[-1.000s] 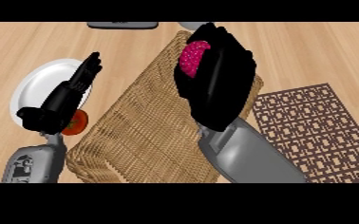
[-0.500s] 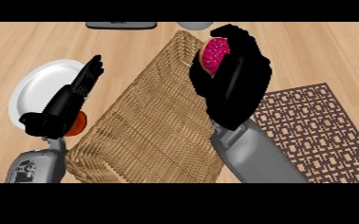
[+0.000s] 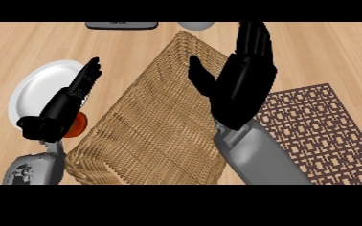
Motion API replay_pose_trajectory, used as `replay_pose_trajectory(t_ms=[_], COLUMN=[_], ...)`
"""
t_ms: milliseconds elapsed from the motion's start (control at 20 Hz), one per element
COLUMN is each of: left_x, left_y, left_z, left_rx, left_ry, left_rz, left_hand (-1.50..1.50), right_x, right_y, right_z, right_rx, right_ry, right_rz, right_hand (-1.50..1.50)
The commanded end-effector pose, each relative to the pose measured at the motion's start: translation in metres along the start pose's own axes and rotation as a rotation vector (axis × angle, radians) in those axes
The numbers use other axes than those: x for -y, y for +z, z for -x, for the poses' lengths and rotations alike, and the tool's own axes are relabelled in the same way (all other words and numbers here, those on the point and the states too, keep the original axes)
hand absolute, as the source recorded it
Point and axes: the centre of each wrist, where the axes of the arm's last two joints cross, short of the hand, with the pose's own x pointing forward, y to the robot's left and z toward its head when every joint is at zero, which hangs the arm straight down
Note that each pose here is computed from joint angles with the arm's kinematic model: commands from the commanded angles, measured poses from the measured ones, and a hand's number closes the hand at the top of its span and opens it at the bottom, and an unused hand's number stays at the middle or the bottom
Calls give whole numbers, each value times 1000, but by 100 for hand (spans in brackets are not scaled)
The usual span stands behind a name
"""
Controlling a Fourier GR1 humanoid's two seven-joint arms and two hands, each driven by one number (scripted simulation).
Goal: Pick the cupcake from the placemat and place it in the basket
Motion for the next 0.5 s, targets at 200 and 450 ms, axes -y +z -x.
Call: replay_pose_trajectory(t_ms=[200, 450], left_x=[10, 5], left_y=[1, 8], left_z=[-7, 2], left_rx=[18, -6], left_ry=[1, 26], left_rz=[-2, -9], left_hand=[0, 0], right_x=[23, 58], right_y=[-17, -31], right_z=[-18, 7], right_rx=[-218, -340], right_ry=[-245, -361], right_rz=[70, 89], right_hand=[-150, -150])
